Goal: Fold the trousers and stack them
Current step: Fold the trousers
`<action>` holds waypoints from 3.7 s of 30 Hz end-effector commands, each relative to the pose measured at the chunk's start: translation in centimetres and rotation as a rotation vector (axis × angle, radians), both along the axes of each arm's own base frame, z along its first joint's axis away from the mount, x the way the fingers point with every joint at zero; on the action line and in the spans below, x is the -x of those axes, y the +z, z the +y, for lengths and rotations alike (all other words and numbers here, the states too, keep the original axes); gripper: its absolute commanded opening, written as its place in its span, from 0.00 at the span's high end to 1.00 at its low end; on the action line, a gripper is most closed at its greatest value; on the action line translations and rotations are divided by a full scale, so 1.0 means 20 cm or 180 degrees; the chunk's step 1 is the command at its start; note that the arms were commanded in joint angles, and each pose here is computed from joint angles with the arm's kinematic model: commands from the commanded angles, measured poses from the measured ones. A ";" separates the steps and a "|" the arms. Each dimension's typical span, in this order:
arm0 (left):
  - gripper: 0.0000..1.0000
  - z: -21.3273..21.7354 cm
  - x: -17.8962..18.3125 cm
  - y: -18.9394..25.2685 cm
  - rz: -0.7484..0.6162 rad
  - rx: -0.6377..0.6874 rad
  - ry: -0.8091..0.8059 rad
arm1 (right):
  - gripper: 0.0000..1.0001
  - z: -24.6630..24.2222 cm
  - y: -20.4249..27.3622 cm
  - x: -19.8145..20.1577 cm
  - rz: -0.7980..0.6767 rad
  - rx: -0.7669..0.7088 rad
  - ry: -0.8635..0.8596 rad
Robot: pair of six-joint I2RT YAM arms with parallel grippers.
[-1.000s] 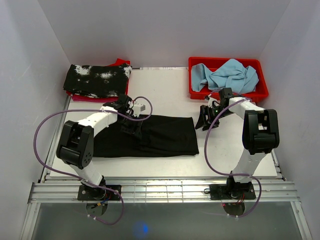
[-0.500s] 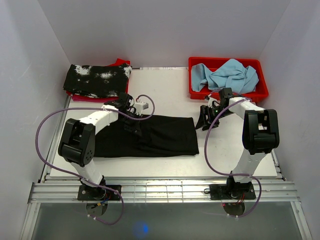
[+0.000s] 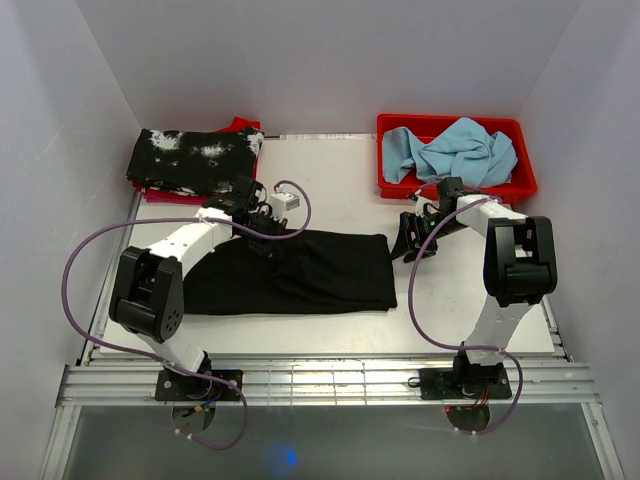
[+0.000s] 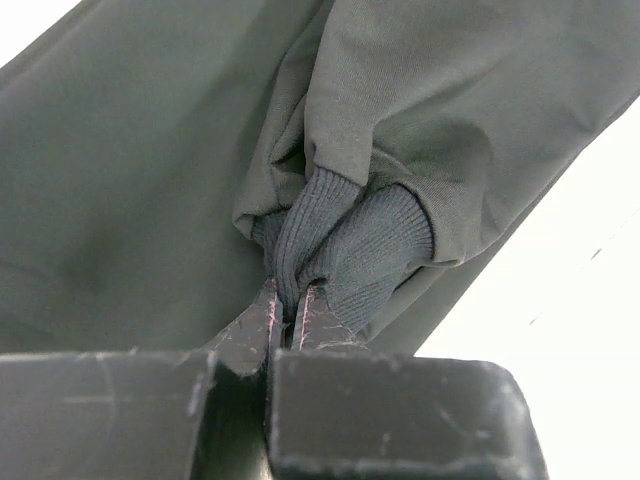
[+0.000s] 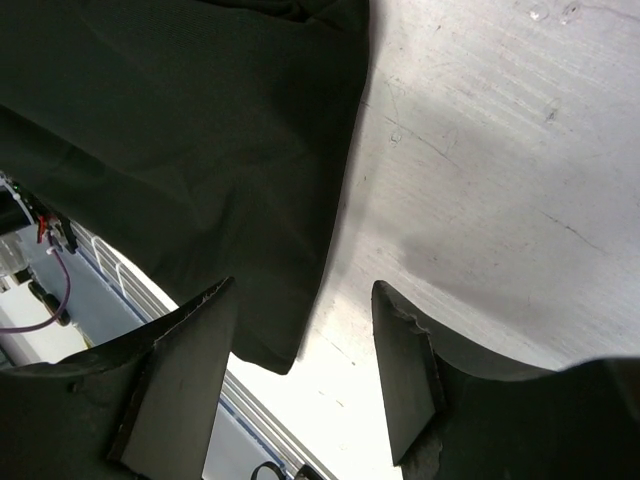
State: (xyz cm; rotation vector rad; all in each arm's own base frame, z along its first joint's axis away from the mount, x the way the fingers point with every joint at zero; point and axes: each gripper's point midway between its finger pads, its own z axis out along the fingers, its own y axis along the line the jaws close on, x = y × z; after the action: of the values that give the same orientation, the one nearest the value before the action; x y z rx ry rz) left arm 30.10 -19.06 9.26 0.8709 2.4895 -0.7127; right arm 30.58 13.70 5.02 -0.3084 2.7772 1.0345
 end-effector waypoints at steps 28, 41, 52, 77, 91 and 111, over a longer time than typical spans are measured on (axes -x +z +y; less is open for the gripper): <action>0.55 0.18 -0.13 -0.18 -0.0028 -0.0443 0.0535 | 0.51 0.18 -0.21 0.10 0.0192 -0.0369 0.0219; 0.23 0.35 -0.29 0.30 -0.0378 -0.0070 0.1156 | 0.92 0.22 -0.20 0.03 0.0148 -0.0470 0.0165; 0.17 0.95 -0.15 0.25 -0.0060 -0.0221 0.1972 | 0.92 -0.28 0.09 -0.08 -0.0268 -0.0060 -0.0259; 0.51 0.82 0.12 -0.20 0.0919 0.0786 0.1975 | 0.92 0.01 0.64 -0.17 -0.0729 -0.0703 -0.0020; 1.00 0.78 0.08 -0.22 0.0982 0.0988 0.2056 | 0.92 0.77 0.80 -0.05 -0.0776 -0.1210 0.0609; 1.00 0.66 0.07 -0.30 0.1116 0.1024 0.2209 | 0.92 1.61 0.67 0.20 -0.0389 -0.1454 0.1078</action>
State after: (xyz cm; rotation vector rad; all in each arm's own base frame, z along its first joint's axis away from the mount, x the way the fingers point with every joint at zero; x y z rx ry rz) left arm 28.46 -5.26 3.40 -0.2638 2.6154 -1.0205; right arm 25.83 43.23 15.92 -0.7735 2.4338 1.5573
